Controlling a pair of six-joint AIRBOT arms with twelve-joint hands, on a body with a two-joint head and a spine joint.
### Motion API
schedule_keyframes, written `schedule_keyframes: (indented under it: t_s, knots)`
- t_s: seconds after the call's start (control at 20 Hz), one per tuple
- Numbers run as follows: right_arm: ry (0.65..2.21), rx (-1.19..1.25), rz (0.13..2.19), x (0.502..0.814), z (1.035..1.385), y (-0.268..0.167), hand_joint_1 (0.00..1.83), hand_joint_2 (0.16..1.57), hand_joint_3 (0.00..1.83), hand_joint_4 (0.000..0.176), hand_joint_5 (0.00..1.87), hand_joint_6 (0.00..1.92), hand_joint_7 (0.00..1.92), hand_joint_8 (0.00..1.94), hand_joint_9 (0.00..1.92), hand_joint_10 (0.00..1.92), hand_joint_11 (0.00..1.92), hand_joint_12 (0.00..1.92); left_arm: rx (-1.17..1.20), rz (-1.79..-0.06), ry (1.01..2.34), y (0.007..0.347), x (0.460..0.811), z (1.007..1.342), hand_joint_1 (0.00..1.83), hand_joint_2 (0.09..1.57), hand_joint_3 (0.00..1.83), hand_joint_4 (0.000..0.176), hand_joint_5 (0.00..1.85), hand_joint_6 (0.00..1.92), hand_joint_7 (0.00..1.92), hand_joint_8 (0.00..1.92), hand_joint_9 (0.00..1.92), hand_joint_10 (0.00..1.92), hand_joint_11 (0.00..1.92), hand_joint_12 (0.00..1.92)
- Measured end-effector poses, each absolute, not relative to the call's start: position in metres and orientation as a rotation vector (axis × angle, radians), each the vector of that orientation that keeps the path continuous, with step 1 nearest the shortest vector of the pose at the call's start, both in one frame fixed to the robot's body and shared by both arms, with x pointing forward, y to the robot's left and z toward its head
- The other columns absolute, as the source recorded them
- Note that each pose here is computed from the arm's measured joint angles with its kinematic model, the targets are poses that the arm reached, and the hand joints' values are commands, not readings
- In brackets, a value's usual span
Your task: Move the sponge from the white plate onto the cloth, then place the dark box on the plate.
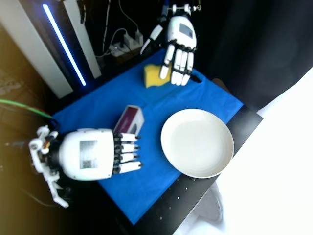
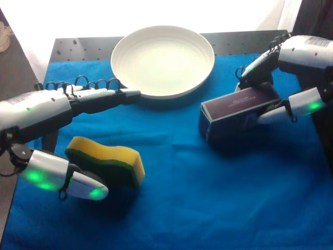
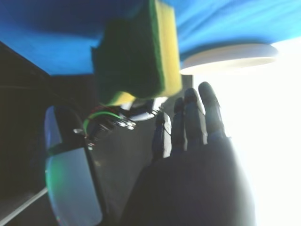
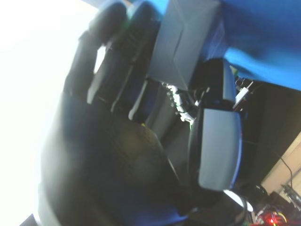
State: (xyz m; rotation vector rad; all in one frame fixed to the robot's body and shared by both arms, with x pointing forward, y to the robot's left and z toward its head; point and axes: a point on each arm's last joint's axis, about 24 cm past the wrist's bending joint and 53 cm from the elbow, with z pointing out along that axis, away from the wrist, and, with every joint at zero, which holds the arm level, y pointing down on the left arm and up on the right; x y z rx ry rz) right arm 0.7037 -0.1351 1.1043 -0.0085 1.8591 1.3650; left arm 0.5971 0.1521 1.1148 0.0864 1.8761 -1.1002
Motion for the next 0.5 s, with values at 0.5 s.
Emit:
schedule_keyframes:
  t_s: [0.5]
  knots:
    - [1.49, 0.003, 1.465, 0.749, 1.221, -0.124, 1.27, 1.02, 0.0, 0.029, 1.18, 0.67, 1.24, 0.55, 1.15, 0.54, 0.87, 1.09, 0.056, -1.113, 1.835, 0.156, 0.597, 1.12, 0.76, 0.89, 0.0, 0.176, 0.11, 0.02, 0.14, 0.0, 0.14, 0.01, 0.01, 0.35]
